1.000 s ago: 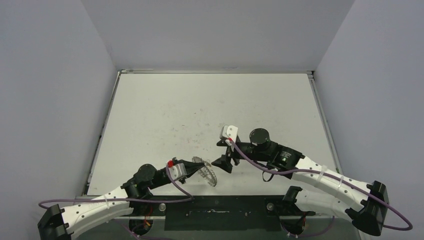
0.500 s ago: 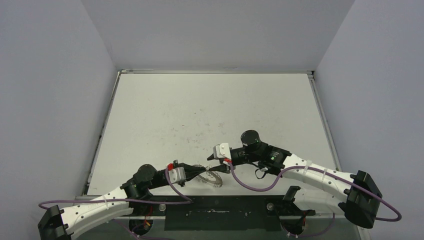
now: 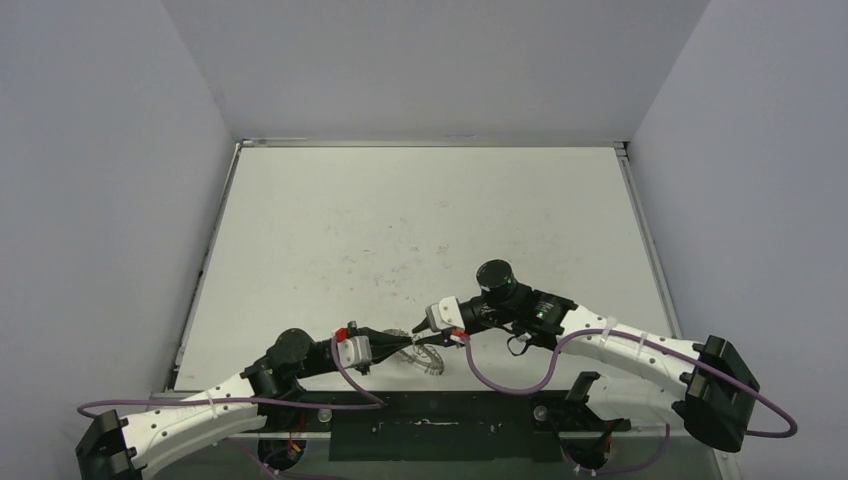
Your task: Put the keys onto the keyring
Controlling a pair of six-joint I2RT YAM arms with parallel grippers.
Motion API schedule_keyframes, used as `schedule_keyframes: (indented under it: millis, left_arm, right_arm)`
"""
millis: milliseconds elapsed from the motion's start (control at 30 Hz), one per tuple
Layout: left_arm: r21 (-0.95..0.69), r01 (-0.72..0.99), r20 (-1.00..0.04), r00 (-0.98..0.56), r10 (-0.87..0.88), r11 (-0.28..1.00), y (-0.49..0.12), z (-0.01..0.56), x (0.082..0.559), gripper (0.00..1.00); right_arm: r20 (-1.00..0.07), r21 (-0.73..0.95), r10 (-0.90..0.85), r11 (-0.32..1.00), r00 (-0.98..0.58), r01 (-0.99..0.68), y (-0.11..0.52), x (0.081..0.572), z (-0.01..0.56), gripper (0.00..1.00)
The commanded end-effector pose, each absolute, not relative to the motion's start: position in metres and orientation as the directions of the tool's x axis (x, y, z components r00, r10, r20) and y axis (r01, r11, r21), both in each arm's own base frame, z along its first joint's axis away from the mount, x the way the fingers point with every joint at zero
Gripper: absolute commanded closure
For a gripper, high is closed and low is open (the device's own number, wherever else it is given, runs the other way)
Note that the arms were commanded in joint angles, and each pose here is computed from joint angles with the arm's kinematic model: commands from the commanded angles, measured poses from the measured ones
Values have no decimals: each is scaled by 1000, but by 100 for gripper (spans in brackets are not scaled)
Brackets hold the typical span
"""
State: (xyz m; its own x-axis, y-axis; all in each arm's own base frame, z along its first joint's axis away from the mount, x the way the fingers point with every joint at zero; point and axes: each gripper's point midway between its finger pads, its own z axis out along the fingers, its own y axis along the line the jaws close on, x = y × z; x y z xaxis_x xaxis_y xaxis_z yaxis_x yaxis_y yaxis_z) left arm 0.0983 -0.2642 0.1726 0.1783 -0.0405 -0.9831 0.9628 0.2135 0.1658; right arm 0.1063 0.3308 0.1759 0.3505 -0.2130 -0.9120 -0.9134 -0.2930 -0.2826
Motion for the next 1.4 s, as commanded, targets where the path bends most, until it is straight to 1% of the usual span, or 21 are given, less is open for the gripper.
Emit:
schedule_keyframes:
  millis: [0, 167, 200, 233, 267, 300, 467, 533, 567, 600, 700, 833, 1000, 1200, 1367]
  left_arm:
    - [202, 956, -963, 234, -133, 212, -266, 206, 95, 100]
    - [205, 956, -962, 236, -137, 211, -266, 208, 95, 100]
    - [204, 956, -962, 236, -137, 210, -266, 208, 95, 100]
    - [204, 956, -962, 236, -137, 210, -266, 208, 95, 100]
    - [206, 956, -962, 238, -137, 210, -266, 208, 95, 100]
    - [205, 956, -962, 237, -138, 211, -266, 208, 95, 100]
    - [200, 952, -963, 235, -134, 232, -265, 208, 98, 100]
    - [194, 948, -965, 232, -126, 254, -263, 210, 102, 100]
    - [191, 944, -966, 229, -119, 268, -262, 211, 105, 98]
    - [185, 941, -969, 222, -104, 282, -261, 210, 108, 93]
    - [177, 933, -975, 209, -72, 314, -257, 212, 113, 85]
    - [176, 921, -981, 193, -14, 348, -253, 212, 120, 82]
    - [194, 917, -981, 180, 73, 348, -252, 206, 124, 78]
    - [210, 919, -977, 182, 114, 332, -256, 202, 126, 75]
    - [212, 924, -976, 185, 113, 318, -262, 200, 126, 74]
  right_arm:
    - [-905, -348, -130, -320, 404, -881, 341, 108, 190, 77]
    - [-904, -344, -141, -321, 403, -883, 342, 109, 186, 76]
    - [-904, -341, -144, -321, 402, -883, 342, 110, 185, 79]
    - [-904, -342, -144, -321, 403, -883, 342, 110, 185, 86]
    - [-904, -343, -142, -322, 403, -882, 342, 110, 186, 95]
    - [-903, -345, -141, -322, 405, -882, 342, 109, 187, 100]
    - [-907, -320, -177, -300, 382, -899, 339, 112, 194, 100]
    - [-916, -267, -225, -275, 331, -924, 336, 113, 196, 100]
    - [-918, -244, -251, -256, 308, -935, 335, 115, 197, 100]
    - [-916, -223, -281, -241, 288, -944, 334, 117, 197, 100]
    - [-897, -160, -383, -190, 223, -969, 329, 121, 198, 100]
    - [-860, -83, -494, -113, 129, -990, 323, 127, 202, 100]
    - [-800, 23, -600, -37, 4, -999, 323, 131, 203, 100]
    - [-715, 41, -699, -19, -16, -999, 331, 128, 199, 100]
    - [-717, 28, -698, -21, -6, -999, 342, 126, 205, 100]
